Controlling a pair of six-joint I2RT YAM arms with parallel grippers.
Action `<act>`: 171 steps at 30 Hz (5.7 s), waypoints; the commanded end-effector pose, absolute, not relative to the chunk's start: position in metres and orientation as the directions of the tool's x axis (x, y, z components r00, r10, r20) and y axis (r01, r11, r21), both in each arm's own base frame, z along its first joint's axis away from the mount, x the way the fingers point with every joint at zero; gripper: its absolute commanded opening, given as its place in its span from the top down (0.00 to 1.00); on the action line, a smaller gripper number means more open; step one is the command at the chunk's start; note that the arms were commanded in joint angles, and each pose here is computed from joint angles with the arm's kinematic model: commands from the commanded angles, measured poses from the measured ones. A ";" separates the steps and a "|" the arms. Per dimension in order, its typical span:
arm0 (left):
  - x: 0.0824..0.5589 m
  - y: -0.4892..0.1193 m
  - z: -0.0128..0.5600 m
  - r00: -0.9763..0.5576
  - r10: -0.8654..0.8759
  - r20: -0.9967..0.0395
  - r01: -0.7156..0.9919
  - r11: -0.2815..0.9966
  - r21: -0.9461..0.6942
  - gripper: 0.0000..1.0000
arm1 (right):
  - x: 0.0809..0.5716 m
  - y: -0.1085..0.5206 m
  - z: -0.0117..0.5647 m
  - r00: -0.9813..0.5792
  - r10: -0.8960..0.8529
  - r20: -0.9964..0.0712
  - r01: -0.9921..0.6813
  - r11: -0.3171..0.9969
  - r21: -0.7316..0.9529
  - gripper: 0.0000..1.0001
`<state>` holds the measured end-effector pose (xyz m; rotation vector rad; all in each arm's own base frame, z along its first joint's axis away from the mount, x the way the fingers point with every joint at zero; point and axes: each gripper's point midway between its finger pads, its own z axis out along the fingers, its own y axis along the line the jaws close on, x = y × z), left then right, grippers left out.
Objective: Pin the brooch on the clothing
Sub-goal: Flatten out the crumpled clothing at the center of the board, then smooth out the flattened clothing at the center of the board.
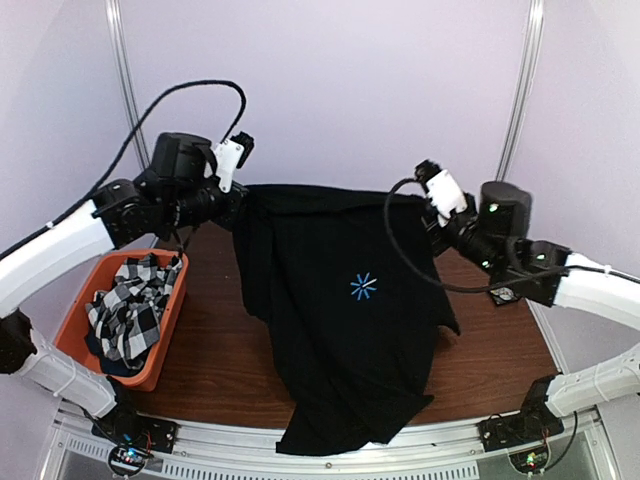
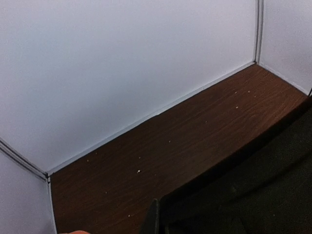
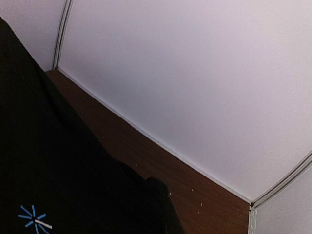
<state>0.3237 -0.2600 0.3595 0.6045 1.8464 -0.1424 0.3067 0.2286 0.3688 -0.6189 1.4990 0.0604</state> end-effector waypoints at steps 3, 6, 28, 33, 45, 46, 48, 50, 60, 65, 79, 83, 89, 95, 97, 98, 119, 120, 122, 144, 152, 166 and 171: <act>0.390 -0.260 0.246 -0.446 0.327 -0.833 0.272 0.936 0.222 1.00 | 0.362 0.210 0.284 -0.075 -0.408 -0.910 -0.152 0.906 -0.394 1.00; 0.416 -0.273 0.214 -0.469 0.359 -0.807 0.266 0.929 0.258 1.00 | 0.384 0.206 0.262 -0.113 -0.385 -0.916 -0.102 0.921 -0.375 1.00; 0.524 -0.254 0.117 -0.619 0.313 -0.721 0.119 0.944 0.308 0.59 | 0.498 0.237 0.191 -0.275 -0.378 -0.884 -0.073 0.925 -0.373 0.69; 0.523 -0.231 0.126 -0.678 0.237 -0.695 0.045 0.958 0.283 0.05 | 0.478 0.224 0.195 -0.334 -0.378 -0.864 -0.094 0.925 -0.368 0.42; 0.435 -0.256 0.152 -0.728 0.130 -0.673 0.183 0.983 -0.008 0.05 | 0.387 0.205 0.186 -0.442 -0.340 -0.830 -0.312 0.926 -0.213 0.25; 0.425 -0.261 0.141 -0.740 0.155 -0.654 0.201 0.980 0.005 0.06 | 0.383 0.205 0.180 -0.452 -0.339 -0.825 -0.321 0.925 -0.204 0.25; 0.409 -0.264 0.116 -0.765 0.192 -0.615 0.212 0.976 0.040 0.07 | 0.379 0.205 0.170 -0.466 -0.342 -0.816 -0.332 0.922 -0.197 0.25; 0.398 -0.263 0.092 -0.794 0.204 -0.573 0.212 0.976 0.053 0.07 | 0.377 0.203 0.156 -0.483 -0.355 -0.801 -0.334 0.920 -0.206 0.25; 0.374 -0.260 0.041 -0.850 0.241 -0.468 0.215 0.971 0.110 0.07 | 0.376 0.225 0.088 -0.590 -0.365 -0.721 -0.405 0.905 -0.126 0.23; 0.366 -0.250 0.018 -0.873 0.257 -0.415 0.208 0.965 0.159 0.11 | 0.378 0.230 0.053 -0.644 -0.391 -0.658 -0.419 0.899 -0.124 0.24; 0.355 -0.209 -0.018 -0.909 0.323 -0.264 0.210 0.901 0.378 0.19 | 0.392 0.200 0.020 -0.731 -0.434 -0.526 -0.314 0.899 -0.305 0.21; 0.354 -0.193 -0.016 -0.924 0.299 -0.238 0.189 0.899 0.394 0.19 | 0.398 0.187 0.016 -0.796 -0.375 -0.476 -0.243 0.917 -0.316 0.20; 0.353 -0.177 0.000 -0.928 0.285 -0.240 0.181 0.908 0.378 0.18 | 0.396 0.162 -0.008 -0.871 -0.253 -0.422 -0.134 0.947 -0.291 0.15; 0.358 -0.161 0.018 -0.922 0.297 -0.250 0.190 0.906 0.377 0.15 | 0.399 0.157 -0.014 -0.898 -0.144 -0.415 -0.062 0.977 -0.204 0.08; 0.362 -0.150 0.020 -0.931 0.272 -0.243 0.169 0.912 0.374 0.15 | 0.404 0.154 -0.008 -0.897 -0.104 -0.429 -0.034 0.985 -0.168 0.08; 0.365 -0.146 0.021 -0.936 0.254 -0.245 0.155 0.920 0.361 0.15 | 0.407 0.153 -0.004 -0.894 -0.092 -0.439 -0.024 0.987 -0.159 0.08; 0.329 -0.229 0.160 -0.815 0.218 -0.538 0.242 0.970 0.026 0.02 | 0.327 0.217 0.142 -0.740 -0.028 -0.672 -0.192 0.966 0.170 0.08; 0.310 -0.239 0.151 -0.830 0.219 -0.514 0.264 0.964 -0.015 0.02 | 0.315 0.219 0.140 -0.740 -0.022 -0.672 -0.193 0.965 0.180 0.08; 0.279 -0.252 0.136 -0.857 0.210 -0.471 0.282 0.955 -0.088 0.02 | 0.293 0.220 0.132 -0.748 0.008 -0.663 -0.176 0.962 0.210 0.09; 0.183 -0.326 0.057 -0.938 0.279 -0.205 0.340 0.852 -0.398 0.02 | 0.220 0.220 0.045 -0.831 0.261 -0.492 0.049 0.914 0.402 0.10; 0.187 -0.325 0.038 -0.944 0.277 -0.180 0.326 0.872 -0.365 0.04 | 0.220 0.219 0.046 -0.822 0.268 -0.503 0.050 0.913 0.404 0.10; 0.191 -0.326 0.008 -0.946 0.296 -0.132 0.323 0.897 -0.304 0.34 | 0.219 0.214 0.047 -0.814 0.266 -0.516 0.046 0.915 0.400 0.09; 0.194 -0.328 0.013 -0.944 0.296 -0.147 0.328 0.894 -0.305 0.86 | 0.216 0.214 0.043 -0.820 0.259 -0.510 0.041 0.916 0.399 0.09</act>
